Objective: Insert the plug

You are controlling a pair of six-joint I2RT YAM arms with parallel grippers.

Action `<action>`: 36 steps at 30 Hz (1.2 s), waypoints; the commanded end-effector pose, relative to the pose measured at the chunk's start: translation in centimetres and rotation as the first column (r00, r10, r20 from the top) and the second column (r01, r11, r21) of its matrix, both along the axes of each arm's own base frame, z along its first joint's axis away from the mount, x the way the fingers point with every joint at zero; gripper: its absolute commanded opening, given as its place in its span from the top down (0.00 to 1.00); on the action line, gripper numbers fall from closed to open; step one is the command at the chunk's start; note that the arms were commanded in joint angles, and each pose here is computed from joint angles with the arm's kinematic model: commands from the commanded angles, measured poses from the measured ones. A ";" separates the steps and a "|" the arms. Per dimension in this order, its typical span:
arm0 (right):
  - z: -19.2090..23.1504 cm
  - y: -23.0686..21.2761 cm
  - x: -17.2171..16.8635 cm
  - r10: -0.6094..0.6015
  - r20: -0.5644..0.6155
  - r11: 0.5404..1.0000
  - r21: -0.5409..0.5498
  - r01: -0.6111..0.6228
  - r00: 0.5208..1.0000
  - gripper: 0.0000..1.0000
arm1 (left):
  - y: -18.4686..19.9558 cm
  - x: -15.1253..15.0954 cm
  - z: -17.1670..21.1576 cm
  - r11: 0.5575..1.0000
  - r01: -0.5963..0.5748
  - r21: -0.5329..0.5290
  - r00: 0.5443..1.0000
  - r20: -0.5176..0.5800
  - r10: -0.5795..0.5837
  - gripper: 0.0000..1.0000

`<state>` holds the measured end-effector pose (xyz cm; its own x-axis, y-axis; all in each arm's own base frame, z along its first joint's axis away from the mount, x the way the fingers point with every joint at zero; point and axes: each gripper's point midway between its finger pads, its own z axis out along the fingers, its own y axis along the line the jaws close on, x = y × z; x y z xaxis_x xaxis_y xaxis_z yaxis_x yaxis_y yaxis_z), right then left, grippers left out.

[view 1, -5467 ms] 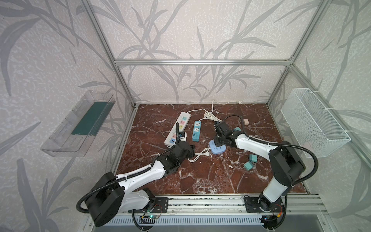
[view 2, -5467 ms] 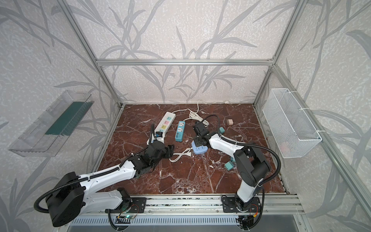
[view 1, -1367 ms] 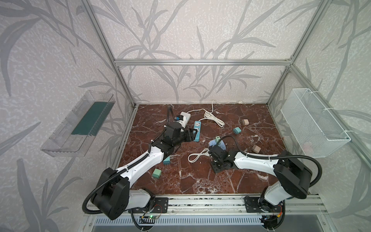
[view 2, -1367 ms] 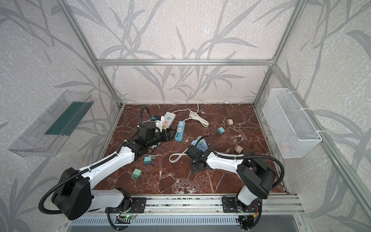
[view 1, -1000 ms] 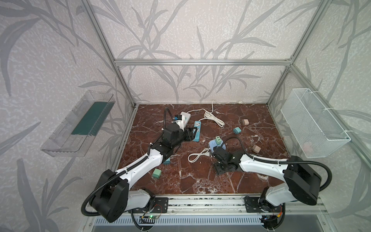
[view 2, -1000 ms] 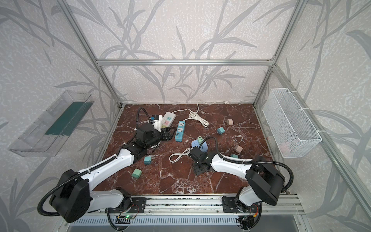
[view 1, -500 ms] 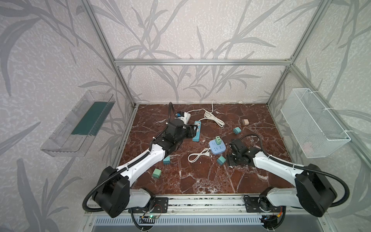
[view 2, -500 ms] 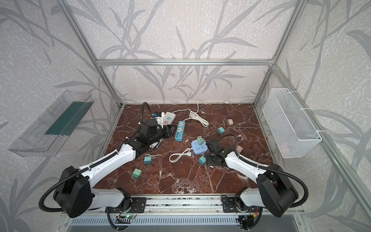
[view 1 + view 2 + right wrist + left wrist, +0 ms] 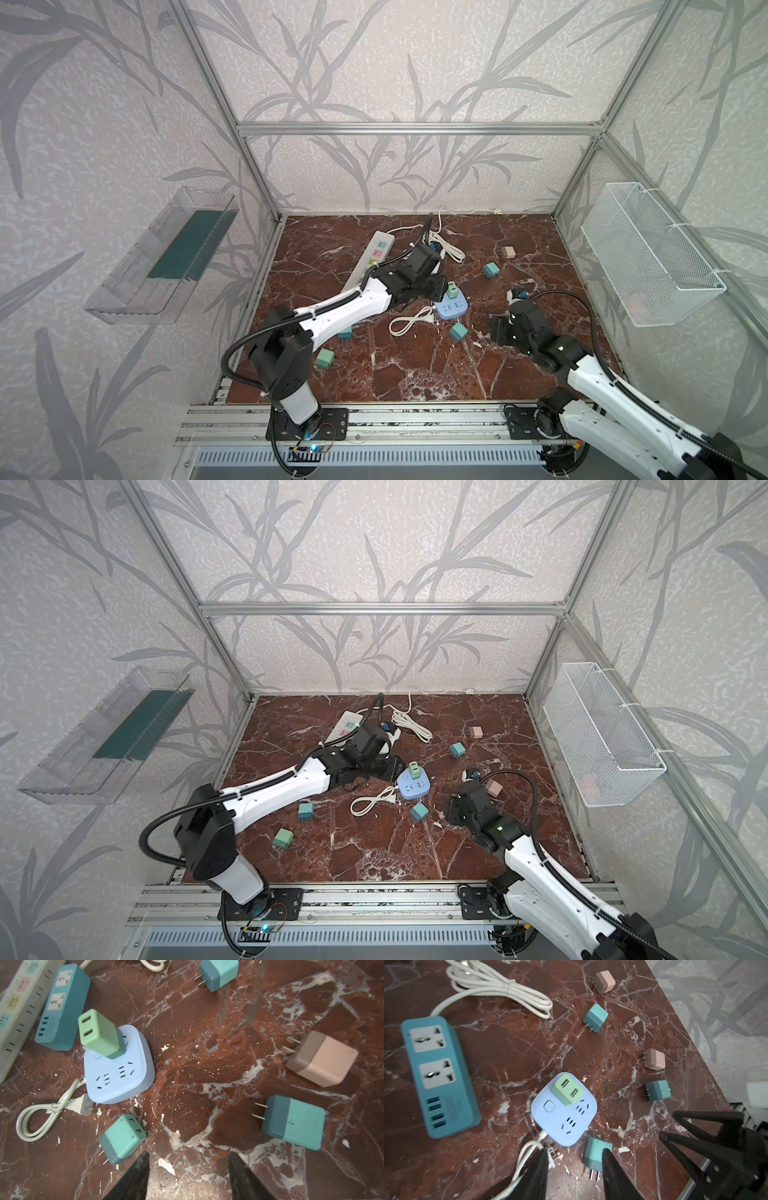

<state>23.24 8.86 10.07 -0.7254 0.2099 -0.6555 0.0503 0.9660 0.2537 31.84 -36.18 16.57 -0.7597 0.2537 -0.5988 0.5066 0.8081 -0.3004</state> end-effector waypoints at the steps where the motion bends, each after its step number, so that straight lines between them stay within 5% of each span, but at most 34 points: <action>1: 0.8 -2.1 0.2 -0.103 0.055 0.995 -0.011 0.104 0.993 0.33 | 0.2 -3.8 -3.6 0.966 0.146 0.215 0.982 -0.153 -0.114 0.61; 7: 0.4 -3.4 -0.4 -0.126 0.042 0.991 -0.029 0.128 0.991 0.19 | -1.7 -5.8 -4.9 0.896 0.250 0.366 0.967 -0.140 -0.213 0.54; 16: -0.3 -3.6 0.1 -0.130 -0.030 0.990 0.042 0.132 0.991 0.18 | -2.9 -8.9 -8.5 0.780 0.393 0.488 0.919 -0.249 -0.307 0.48; 24: 0.4 -3.2 0.2 -0.090 -0.037 0.994 0.054 0.091 0.995 0.16 | -3.9 -8.5 -10.4 0.770 0.395 0.501 0.918 -0.258 -0.303 0.29; 36: 1.3 -3.3 -1.7 -0.082 -0.027 0.993 0.083 0.084 0.996 0.22 | -4.0 -7.4 -13.4 0.745 0.364 0.559 0.930 -0.260 -0.259 0.39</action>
